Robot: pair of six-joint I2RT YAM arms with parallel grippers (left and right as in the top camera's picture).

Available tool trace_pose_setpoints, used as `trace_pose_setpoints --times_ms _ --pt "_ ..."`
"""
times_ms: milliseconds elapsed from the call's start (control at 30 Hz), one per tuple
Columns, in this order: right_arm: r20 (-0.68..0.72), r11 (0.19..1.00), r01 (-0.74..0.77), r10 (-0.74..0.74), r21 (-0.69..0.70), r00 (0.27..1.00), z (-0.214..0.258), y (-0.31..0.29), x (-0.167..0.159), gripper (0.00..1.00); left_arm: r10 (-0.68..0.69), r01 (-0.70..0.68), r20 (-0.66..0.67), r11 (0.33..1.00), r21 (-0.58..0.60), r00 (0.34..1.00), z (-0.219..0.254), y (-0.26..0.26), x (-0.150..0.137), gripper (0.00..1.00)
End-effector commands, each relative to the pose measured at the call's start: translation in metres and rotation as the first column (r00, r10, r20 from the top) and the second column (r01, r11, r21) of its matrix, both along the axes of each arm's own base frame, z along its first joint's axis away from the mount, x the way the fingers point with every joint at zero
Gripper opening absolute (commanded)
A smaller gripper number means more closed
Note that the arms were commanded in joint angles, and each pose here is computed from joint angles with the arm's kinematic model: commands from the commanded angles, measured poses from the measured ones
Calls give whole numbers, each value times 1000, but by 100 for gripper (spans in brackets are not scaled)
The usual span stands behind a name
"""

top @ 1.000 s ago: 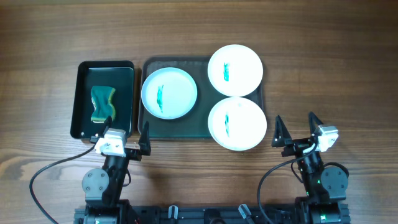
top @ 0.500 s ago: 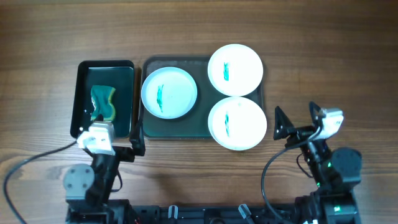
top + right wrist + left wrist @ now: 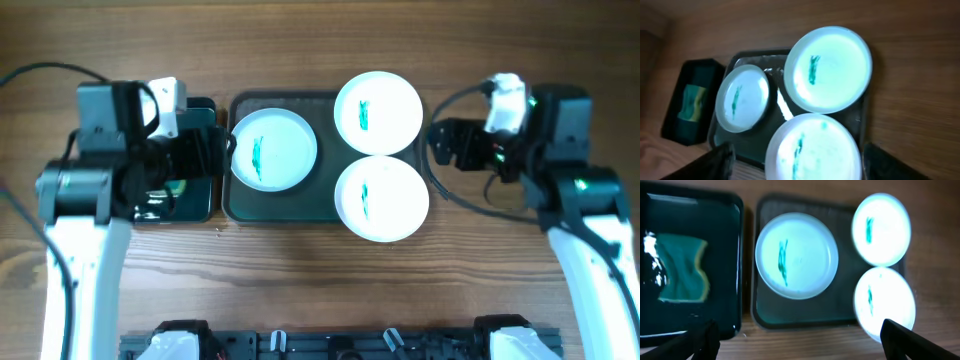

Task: Clean dirty plates on tray and stack at the side
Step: 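Reach the right gripper to the left white plate and grasp its rim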

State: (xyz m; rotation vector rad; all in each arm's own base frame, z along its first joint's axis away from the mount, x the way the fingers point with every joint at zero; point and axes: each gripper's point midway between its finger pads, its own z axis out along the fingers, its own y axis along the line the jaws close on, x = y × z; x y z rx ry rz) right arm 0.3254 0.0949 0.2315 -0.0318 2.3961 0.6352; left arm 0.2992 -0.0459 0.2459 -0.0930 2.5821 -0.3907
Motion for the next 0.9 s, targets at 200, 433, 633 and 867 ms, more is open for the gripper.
trace_pose_setpoints --times_ms 200,433,633,867 --pt "-350 999 -46 40 -8 936 -110 146 57 57 360 -335 -138 926 173 923 -45 66 21 100" --pt "-380 998 -64 51 -22 924 -190 206 71 36 441 -415 -107 887 200 891 -44 96 25 95" --pt "-371 993 -39 -6 -114 929 -211 203 70 30 446 -406 -174 887 221 878 -65 98 29 96" --pt "-442 995 -30 -16 -96 897 -237 207 62 9 450 -391 -261 886 248 854 -96 102 34 100"
